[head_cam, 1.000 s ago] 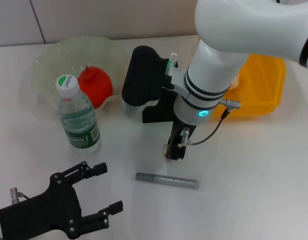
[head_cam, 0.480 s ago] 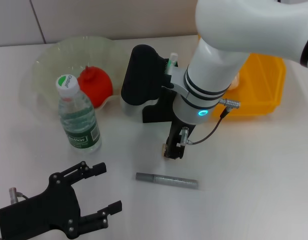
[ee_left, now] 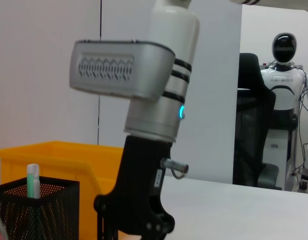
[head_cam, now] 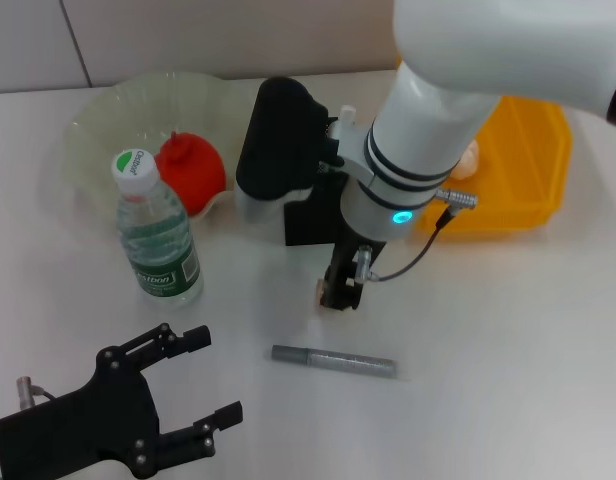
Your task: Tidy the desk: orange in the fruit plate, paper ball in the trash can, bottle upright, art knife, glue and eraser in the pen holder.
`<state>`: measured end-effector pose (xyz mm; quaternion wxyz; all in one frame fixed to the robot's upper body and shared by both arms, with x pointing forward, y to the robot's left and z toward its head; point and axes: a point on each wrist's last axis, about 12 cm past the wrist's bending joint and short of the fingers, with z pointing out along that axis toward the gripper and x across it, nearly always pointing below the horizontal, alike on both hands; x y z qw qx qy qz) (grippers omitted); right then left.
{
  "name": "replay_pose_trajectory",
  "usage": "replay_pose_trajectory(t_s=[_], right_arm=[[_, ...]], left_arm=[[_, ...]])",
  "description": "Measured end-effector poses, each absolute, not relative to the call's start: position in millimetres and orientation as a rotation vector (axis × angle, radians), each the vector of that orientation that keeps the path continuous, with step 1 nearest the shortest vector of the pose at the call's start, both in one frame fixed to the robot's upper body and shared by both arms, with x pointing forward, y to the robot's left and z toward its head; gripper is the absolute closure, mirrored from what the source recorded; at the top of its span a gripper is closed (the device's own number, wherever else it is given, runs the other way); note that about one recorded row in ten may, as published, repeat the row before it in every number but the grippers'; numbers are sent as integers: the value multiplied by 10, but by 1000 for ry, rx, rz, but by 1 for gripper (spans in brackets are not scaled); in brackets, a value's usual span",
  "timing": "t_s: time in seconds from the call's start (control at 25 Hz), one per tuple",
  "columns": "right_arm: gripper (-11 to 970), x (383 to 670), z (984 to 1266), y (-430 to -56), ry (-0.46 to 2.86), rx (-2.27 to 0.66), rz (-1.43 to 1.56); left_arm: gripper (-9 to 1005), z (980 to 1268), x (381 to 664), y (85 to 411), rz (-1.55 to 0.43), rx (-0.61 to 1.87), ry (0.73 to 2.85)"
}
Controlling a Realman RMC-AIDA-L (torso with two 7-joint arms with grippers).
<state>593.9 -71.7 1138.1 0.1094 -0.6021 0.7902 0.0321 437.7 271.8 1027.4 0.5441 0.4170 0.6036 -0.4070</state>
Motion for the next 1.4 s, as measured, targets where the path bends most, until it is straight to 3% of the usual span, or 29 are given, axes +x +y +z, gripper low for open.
replay_pose_trajectory(t_s=[0.88, 1.08, 1.4], right_arm=[[691, 6079, 12404, -857, 2163, -1509, 100], [684, 6117, 12530, -901, 2135, -1452, 36], [673, 6182, 12486, -962, 2127, -1398, 15]], left_arm=[[194, 10300, 4407, 2700, -972, 999, 1416], [194, 10301, 4407, 2700, -972, 998, 1416], [194, 10306, 4409, 2707, -979, 987, 1421]])
